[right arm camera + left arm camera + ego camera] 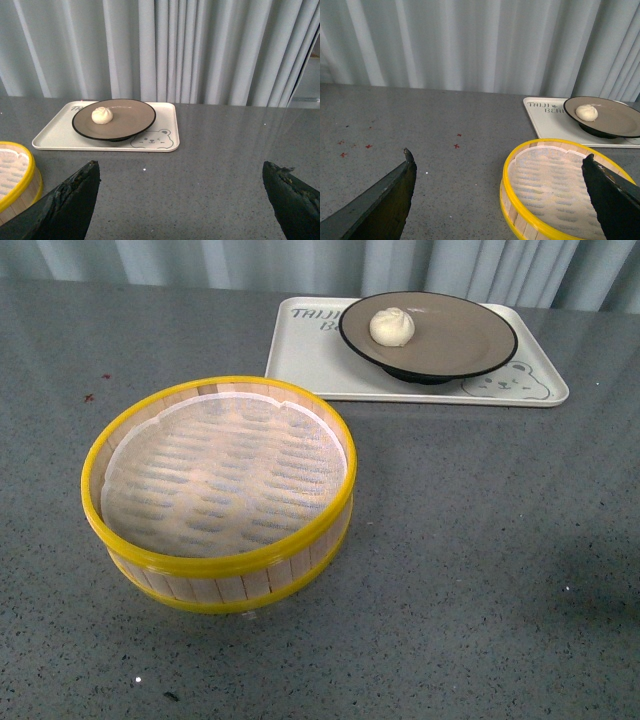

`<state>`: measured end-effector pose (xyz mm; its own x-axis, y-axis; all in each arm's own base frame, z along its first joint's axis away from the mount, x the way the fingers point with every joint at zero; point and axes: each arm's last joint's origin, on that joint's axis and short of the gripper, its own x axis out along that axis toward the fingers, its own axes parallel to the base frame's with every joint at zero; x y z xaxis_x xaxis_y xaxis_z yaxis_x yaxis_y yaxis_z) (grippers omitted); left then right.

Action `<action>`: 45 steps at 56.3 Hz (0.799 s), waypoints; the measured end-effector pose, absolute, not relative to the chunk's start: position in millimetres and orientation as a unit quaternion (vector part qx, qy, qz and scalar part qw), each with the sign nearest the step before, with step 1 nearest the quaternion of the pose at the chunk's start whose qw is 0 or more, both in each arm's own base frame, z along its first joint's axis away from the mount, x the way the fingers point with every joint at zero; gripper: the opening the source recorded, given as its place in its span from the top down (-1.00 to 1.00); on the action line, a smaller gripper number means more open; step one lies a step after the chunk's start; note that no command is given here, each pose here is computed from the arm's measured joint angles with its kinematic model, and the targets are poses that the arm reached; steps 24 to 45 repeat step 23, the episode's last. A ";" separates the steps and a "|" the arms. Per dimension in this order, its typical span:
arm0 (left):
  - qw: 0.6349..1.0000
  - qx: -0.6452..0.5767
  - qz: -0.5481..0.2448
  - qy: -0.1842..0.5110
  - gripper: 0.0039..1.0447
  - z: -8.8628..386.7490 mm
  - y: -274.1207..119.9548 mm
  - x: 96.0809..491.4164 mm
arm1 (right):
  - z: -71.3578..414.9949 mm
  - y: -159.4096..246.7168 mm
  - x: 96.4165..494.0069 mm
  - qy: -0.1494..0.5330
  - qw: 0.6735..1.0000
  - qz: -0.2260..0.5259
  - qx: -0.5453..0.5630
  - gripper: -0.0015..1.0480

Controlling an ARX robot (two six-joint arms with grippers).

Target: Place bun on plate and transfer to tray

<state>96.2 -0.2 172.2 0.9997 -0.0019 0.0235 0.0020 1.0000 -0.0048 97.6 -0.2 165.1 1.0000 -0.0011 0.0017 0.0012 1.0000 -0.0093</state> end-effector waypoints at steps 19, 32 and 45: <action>1.000 -0.002 -0.001 -0.012 -0.88 172.2 -0.2 96.2 | 165.1 -0.2 97.6 -0.001 1.000 -0.001 -0.005 -0.83; 1.000 -0.002 -0.001 -0.012 -0.88 172.2 -0.2 96.2 | 165.1 -0.2 97.6 -0.001 1.000 -0.001 -0.005 -0.83; 1.000 -0.002 -0.001 -0.012 -0.88 172.2 -0.2 96.2 | 165.1 -0.2 97.6 -0.001 1.000 -0.001 -0.005 -0.83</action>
